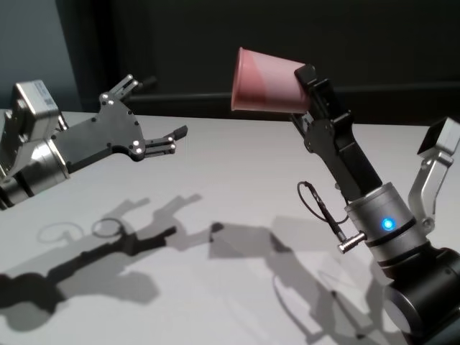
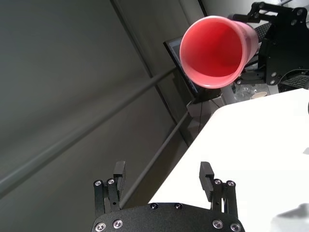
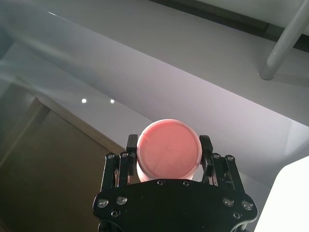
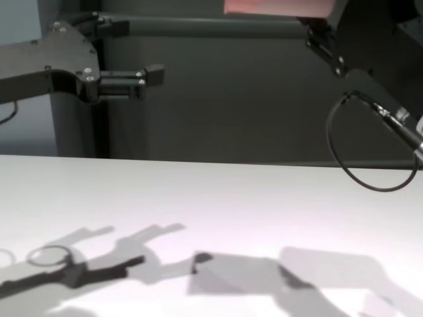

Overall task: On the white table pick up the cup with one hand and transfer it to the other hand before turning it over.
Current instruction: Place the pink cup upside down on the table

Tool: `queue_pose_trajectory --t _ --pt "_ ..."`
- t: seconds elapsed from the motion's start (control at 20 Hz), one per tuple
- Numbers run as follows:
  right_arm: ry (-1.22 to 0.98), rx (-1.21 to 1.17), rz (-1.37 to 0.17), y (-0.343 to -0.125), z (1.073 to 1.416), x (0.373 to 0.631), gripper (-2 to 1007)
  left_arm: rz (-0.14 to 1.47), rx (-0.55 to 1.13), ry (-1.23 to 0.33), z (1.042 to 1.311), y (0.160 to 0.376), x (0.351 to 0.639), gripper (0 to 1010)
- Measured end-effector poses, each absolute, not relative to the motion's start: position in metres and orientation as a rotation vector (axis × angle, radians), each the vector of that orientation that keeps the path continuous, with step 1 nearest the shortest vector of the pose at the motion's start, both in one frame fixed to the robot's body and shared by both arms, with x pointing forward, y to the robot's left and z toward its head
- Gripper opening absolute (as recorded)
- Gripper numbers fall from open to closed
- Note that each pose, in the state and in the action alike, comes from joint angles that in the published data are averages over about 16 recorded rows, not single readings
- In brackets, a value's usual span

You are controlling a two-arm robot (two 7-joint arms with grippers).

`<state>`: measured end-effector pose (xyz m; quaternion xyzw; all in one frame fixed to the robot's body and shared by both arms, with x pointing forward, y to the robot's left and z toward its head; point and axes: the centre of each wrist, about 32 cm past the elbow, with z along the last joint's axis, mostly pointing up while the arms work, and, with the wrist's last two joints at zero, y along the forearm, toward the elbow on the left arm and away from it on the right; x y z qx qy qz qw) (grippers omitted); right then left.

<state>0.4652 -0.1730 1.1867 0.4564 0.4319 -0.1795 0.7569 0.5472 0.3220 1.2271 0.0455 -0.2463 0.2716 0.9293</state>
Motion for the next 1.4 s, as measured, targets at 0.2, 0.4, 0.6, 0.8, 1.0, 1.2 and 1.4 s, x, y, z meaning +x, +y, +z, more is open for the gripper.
queue_pose_trajectory --t 0.2,0.4,0.6,0.8,1.0,1.2,1.4 --pt "0.941 0.995 -0.391 -0.173 1.187 0.465 737 0.585 0.136 -0.443 1.217 0.322 0.541 1001" --pt "0.941 0.995 -0.391 -0.173 1.187 0.465 737 0.611 0.169 -0.4 1.205 0.323 0.533 1001" --pt "0.941 0.995 -0.391 -0.173 1.187 0.465 737 0.635 0.186 -0.378 1.191 0.323 0.525 1001" --pt "0.941 0.995 -0.391 -0.173 1.187 0.465 737 0.659 0.191 -0.372 1.176 0.324 0.517 1001" --pt "0.941 0.995 -0.391 -0.173 1.187 0.465 737 0.67 0.191 -0.371 1.164 0.324 0.51 1001" --pt "0.941 0.995 -0.391 -0.173 1.187 0.465 737 0.67 0.19 -0.371 1.155 0.325 0.505 1001" --pt "0.941 0.995 -0.391 -0.173 1.187 0.465 737 0.668 0.188 -0.371 1.15 0.325 0.503 1001"
